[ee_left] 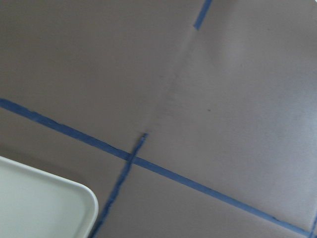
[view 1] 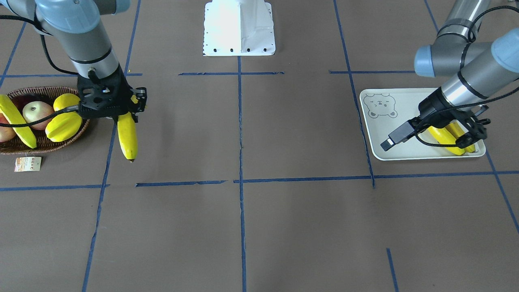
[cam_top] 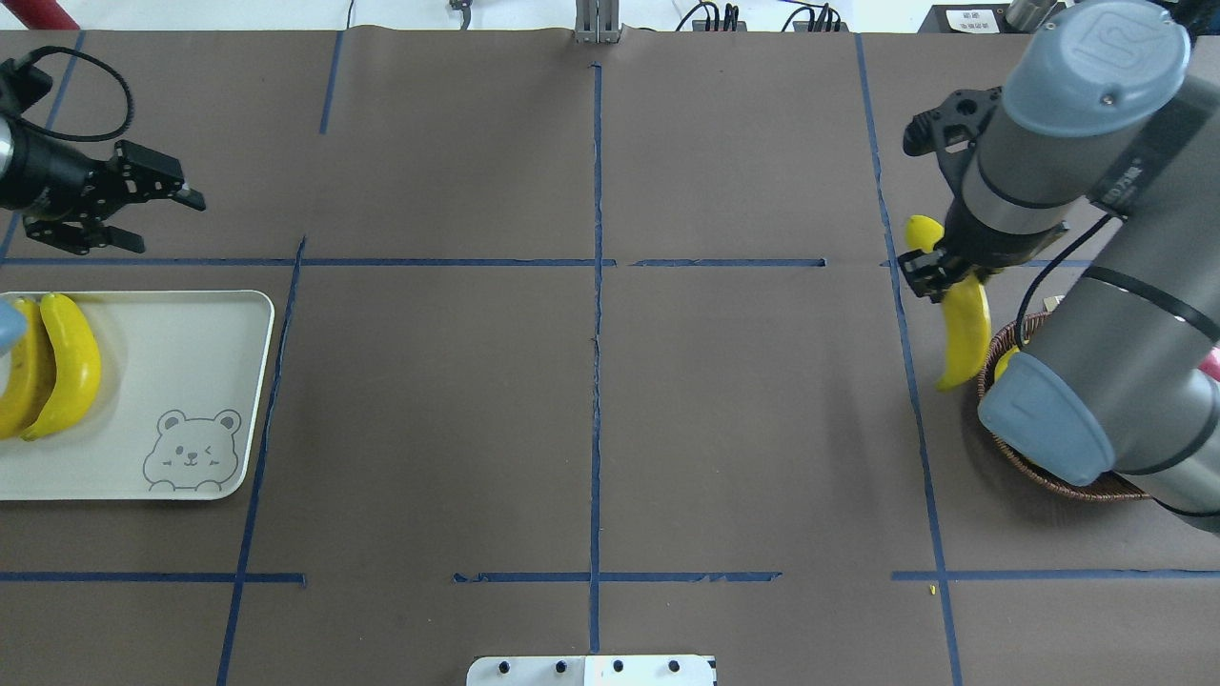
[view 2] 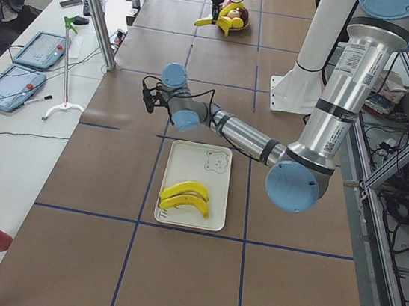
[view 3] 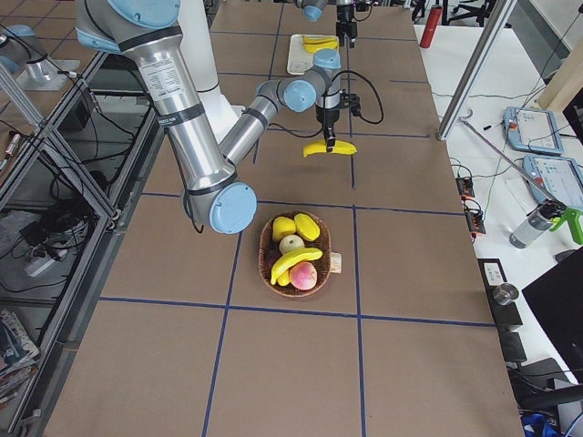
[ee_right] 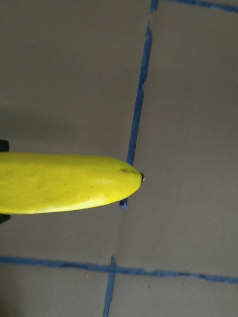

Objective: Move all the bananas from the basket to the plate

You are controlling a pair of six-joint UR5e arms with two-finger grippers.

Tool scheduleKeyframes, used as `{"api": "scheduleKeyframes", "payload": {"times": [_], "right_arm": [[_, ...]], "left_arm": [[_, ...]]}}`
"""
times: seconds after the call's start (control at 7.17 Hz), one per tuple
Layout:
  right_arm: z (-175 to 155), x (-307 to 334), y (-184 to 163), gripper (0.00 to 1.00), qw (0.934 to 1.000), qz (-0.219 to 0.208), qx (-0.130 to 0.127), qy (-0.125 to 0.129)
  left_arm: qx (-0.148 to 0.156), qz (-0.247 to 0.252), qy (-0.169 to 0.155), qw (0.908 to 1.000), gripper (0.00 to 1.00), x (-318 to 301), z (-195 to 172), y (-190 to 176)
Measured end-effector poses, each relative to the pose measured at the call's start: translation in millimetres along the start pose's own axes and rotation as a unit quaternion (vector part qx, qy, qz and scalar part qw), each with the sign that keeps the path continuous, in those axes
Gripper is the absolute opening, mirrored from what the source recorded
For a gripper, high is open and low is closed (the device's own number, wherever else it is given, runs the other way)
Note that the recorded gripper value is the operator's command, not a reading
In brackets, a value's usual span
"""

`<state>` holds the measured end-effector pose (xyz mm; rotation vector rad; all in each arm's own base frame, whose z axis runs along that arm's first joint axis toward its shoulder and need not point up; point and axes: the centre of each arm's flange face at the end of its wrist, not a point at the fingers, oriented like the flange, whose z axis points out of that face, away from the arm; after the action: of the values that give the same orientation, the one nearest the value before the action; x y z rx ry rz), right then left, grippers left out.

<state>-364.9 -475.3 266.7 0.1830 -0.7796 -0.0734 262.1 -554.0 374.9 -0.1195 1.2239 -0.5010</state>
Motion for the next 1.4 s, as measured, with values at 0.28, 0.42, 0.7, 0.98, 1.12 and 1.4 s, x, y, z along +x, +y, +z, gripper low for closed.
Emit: {"api": "scheduleKeyframes", "payload": {"times": [0.28, 0.42, 0.7, 0.98, 1.12, 1.4], "right_arm": [[33.4, -46.4, 4.0, 0.06, 0.9924, 0.044, 0.038, -0.109], [47.7, -70.5, 4.2, 0.06, 0.9855, 0.058, 0.046, -0.153], [60.1, -122.2, -0.7, 0.06, 0.9747, 0.071, 0.055, -0.205], [54.2, -154.8, 2.7, 0.07, 0.9694, 0.073, 0.063, -0.226], [49.7, -165.7, 4.2, 0.07, 0.9677, 0.071, 0.065, -0.233], [40.7, -186.4, 8.5, 0.08, 0.9648, 0.064, 0.067, -0.246]], "left_arm": [[-0.016, -0.030, 0.027, 0.9991, 1.00, 67.6, 22.7, 39.5], [-0.013, -0.036, 0.036, 0.9986, 1.00, 92.1, 40.5, 63.0], [0.003, -0.035, 0.058, 0.9977, 1.00, 136.7, 77.4, 113.3], [0.003, -0.040, 0.073, 0.9965, 1.00, 164.2, 97.3, 148.2], [0.001, -0.040, 0.073, 0.9965, 1.00, 168.5, 106.0, 156.2], [-0.001, -0.037, 0.072, 0.9967, 1.00, 179.9, 122.5, 167.5]]}}
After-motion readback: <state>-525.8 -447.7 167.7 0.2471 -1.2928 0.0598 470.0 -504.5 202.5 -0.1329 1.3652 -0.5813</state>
